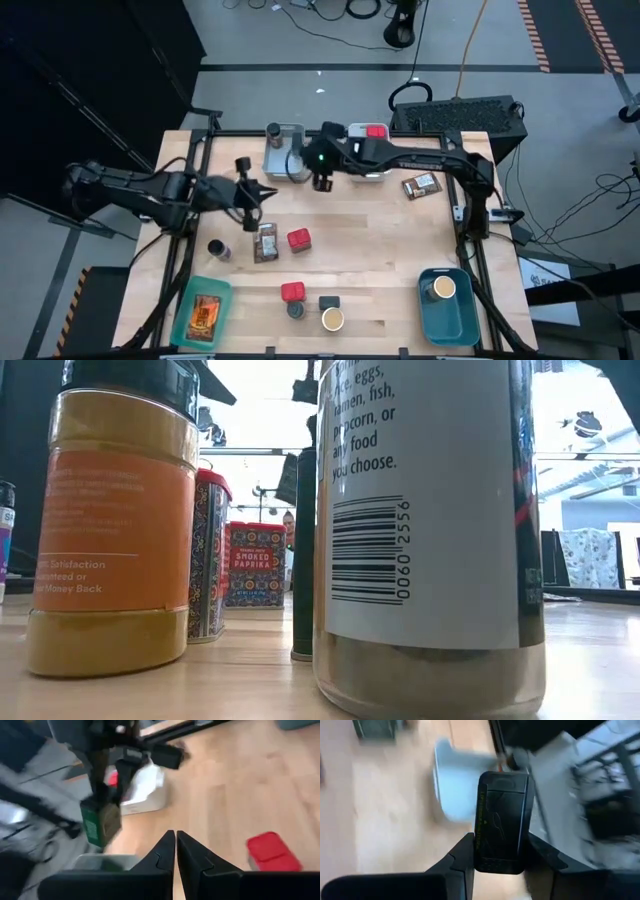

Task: Sort spices by type
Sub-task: Put the black spice can into the gray bin

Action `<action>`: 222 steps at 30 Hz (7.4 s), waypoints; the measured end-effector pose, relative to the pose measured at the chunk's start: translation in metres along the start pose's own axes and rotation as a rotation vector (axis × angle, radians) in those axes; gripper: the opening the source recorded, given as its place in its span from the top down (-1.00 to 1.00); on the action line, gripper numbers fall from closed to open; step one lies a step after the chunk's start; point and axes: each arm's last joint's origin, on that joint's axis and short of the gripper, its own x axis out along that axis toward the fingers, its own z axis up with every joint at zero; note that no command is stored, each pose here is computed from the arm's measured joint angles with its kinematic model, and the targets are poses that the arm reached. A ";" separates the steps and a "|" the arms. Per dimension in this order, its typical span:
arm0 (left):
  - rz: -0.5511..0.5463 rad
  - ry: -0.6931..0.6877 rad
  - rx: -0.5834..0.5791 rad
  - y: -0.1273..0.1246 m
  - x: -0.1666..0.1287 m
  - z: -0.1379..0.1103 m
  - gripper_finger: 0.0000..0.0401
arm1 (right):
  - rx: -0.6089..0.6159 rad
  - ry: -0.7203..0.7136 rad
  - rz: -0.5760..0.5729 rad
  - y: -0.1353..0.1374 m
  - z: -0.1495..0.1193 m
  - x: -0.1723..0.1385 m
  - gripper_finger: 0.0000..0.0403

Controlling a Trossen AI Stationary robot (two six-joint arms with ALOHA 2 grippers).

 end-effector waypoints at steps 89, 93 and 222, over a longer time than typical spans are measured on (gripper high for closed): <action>-0.221 -0.626 -0.019 0.058 0.063 -0.015 0.43 | 0.236 -0.818 0.187 0.045 -0.062 -0.059 -0.43; -0.221 -0.632 -0.024 0.056 0.063 -0.014 0.43 | 0.226 -0.831 0.174 0.046 -0.061 -0.057 -0.41; 0.572 0.286 -1.027 0.120 0.076 -0.065 0.33 | 0.354 -0.364 -0.150 0.019 -0.080 -0.021 -0.49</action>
